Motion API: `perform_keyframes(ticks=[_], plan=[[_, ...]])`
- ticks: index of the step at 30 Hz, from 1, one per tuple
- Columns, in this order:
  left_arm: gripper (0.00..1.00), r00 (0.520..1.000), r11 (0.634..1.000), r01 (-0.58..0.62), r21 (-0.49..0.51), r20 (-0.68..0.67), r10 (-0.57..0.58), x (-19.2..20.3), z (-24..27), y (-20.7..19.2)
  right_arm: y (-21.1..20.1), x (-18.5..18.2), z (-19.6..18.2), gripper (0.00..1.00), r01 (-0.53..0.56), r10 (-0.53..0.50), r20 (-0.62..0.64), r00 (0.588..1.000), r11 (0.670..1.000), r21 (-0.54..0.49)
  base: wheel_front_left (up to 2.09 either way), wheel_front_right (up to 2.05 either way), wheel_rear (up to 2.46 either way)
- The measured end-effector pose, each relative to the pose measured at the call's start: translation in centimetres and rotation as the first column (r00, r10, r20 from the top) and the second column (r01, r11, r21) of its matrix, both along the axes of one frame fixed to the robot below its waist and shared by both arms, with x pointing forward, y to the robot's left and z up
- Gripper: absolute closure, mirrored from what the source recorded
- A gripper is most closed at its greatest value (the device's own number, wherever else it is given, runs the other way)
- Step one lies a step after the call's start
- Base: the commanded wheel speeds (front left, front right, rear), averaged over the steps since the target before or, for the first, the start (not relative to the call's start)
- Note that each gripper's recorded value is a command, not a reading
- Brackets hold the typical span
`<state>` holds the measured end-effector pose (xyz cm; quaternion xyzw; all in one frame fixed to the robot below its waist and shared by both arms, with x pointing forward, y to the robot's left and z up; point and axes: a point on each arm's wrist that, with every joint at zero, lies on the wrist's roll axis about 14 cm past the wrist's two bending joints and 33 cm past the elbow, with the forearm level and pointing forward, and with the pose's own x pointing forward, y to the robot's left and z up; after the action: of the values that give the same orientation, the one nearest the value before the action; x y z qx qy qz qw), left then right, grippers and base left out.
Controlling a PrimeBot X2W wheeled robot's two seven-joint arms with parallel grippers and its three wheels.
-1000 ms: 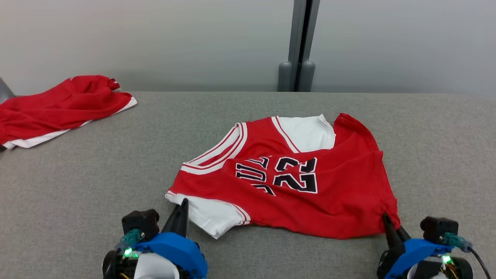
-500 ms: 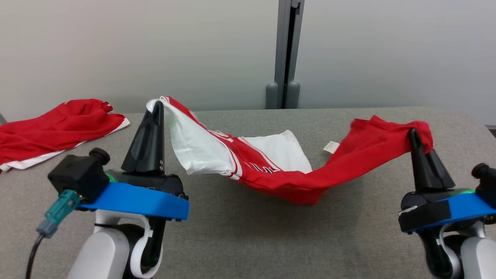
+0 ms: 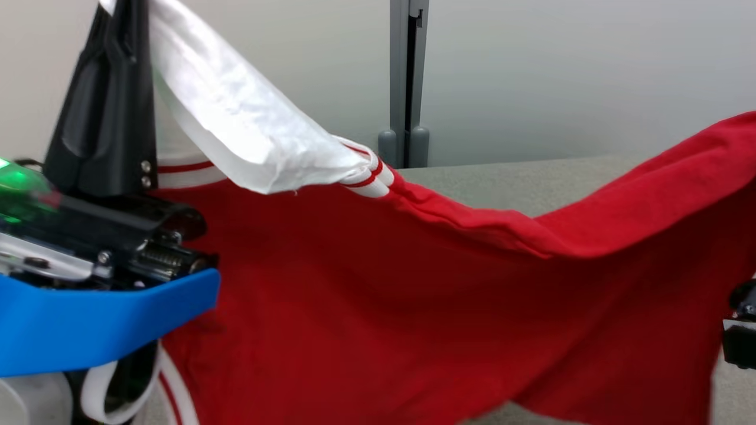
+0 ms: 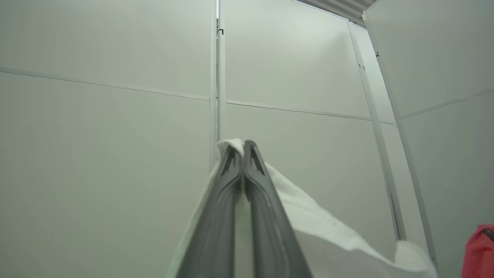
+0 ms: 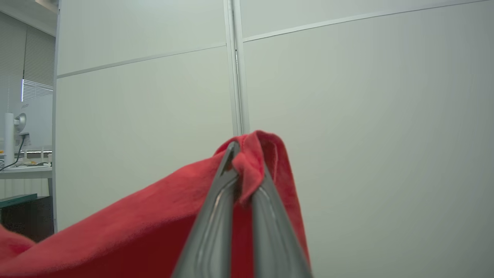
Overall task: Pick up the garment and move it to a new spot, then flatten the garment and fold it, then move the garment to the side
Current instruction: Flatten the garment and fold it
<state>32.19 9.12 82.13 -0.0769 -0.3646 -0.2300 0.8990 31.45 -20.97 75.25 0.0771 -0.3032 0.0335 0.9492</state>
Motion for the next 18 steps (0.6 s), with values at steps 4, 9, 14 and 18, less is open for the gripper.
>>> perform_keyframes(ticks=[4, 9, 14, 18], plan=[[1.0, 0.997, 1.0, 0.0, 0.021, -0.073, 0.001, 2.6, -1.2, -0.2, -0.2, 1.1, -1.5, 1.0, -0.018, 0.02, -0.084, 0.996, 1.0, 0.019, 0.0, 0.0, 0.0], [1.0, 0.978, 1.0, 0.023, 0.005, -0.207, -0.021, 9.4, -4.3, -0.6, -0.1, 6.6, -5.9, 1.0, -0.057, 0.067, -0.261, 0.963, 0.997, 0.048, 0.0, 0.0, 0.0], [1.0, 0.964, 1.0, 0.006, 0.002, -0.267, -0.005, 17.8, -6.3, -0.7, -0.2, 14.7, -7.0, 1.0, -0.071, 0.066, -0.321, 0.945, 0.998, -0.001, 0.0, 0.0, 0.0], [1.0, 0.963, 0.999, -0.05, 0.016, -0.265, 0.053, 24.1, -6.8, -0.4, -0.1, 21.9, -6.9, 1.0, -0.057, 0.039, -0.314, 0.949, 0.997, -0.048, 0.0, 0.0, 0.0]])
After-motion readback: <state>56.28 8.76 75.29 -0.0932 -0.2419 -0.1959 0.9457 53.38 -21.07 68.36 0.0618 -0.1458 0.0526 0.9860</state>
